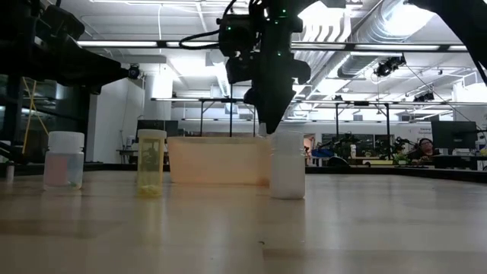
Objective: Pick and place pill bottles into a basket
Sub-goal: Put the transparent medicine bottle into the yellow bin, then put the white medicine bottle into the yellow bin
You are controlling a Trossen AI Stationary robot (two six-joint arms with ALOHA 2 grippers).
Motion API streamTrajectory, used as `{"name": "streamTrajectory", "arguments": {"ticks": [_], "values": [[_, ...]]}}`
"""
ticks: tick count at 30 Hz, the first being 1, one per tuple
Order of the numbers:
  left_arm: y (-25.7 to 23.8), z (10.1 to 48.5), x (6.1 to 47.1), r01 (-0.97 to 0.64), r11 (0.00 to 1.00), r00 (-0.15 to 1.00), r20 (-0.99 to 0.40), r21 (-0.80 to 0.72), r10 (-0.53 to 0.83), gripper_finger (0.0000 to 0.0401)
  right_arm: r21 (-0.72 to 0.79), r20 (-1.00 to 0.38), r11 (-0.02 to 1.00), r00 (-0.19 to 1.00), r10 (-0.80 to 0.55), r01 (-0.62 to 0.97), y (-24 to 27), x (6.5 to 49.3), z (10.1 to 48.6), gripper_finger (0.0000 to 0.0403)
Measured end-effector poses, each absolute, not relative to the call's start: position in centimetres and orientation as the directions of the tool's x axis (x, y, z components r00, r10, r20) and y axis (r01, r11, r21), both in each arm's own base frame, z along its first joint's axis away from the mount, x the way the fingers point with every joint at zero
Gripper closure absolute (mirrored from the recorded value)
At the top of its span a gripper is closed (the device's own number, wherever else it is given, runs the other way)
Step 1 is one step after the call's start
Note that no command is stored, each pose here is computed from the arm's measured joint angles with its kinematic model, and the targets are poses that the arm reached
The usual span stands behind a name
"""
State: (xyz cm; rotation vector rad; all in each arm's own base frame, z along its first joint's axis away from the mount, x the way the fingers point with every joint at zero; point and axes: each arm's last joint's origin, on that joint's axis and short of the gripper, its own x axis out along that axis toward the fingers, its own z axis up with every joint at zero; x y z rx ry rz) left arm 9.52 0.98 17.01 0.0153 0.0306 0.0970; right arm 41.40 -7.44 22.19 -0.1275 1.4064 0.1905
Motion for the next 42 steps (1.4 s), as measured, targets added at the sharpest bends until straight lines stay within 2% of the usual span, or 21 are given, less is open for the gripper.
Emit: {"name": "streamTrajectory", "arguments": {"ticks": [5, 11, 19, 24, 29, 33, 37, 42], "values": [[1.0, 17.0, 9.5, -0.097, 0.995, 0.995, -0.029, 0.017, 0.097, 0.0208, 0.046, -0.993, 0.977, 0.097, 0.067, -0.206, -7.5, 41.8, 20.2, 0.0258], [1.0, 17.0, 9.5, -0.097, 0.995, 0.995, -0.029, 0.017, 0.097, 0.0208, 0.064, -0.995, 0.979, 0.058, 0.076, -0.196, -7.5, 41.7, 19.6, 0.0260], [1.0, 17.0, 9.5, -0.097, 0.995, 0.995, -0.030, 0.017, 0.097, 0.0208, 0.036, -0.997, 0.985, 0.054, 0.046, -0.167, -7.6, 41.7, 19.6, 0.0214], [1.0, 17.0, 9.5, -0.097, 0.995, 0.995, -0.030, 0.017, 0.097, 0.0208, 0.004, -0.999, 0.987, 0.037, 0.010, -0.159, -7.7, 41.6, 19.8, 0.0202], [1.0, 17.0, 9.5, -0.097, 0.995, 0.995, -0.030, 0.017, 0.097, 0.0208, -0.001, -0.999, 0.988, 0.050, 0.007, -0.153, -8.2, 41.8, 21.8, 0.0207], [1.0, 17.0, 9.5, -0.097, 0.995, 0.995, -0.030, 0.017, 0.097, 0.0208, -0.008, -0.994, 0.993, 0.111, 0.005, -0.118, -8.4, 42.3, 24.9, 0.0214], [1.0, 17.0, 9.5, -0.097, 0.995, 0.995, -0.030, 0.017, 0.097, 0.0208, 0.102, -0.969, 0.989, 0.215, 0.124, -0.109, -7.4, 42.7, 28.1, 0.0221], [1.0, 17.0, 9.5, -0.097, 0.995, 0.995, -0.030, 0.017, 0.097, 0.0208, 0.147, -0.953, 0.970, 0.234, 0.191, -0.192, -3.6, 42.7, 30.9, 0.0233]]}}
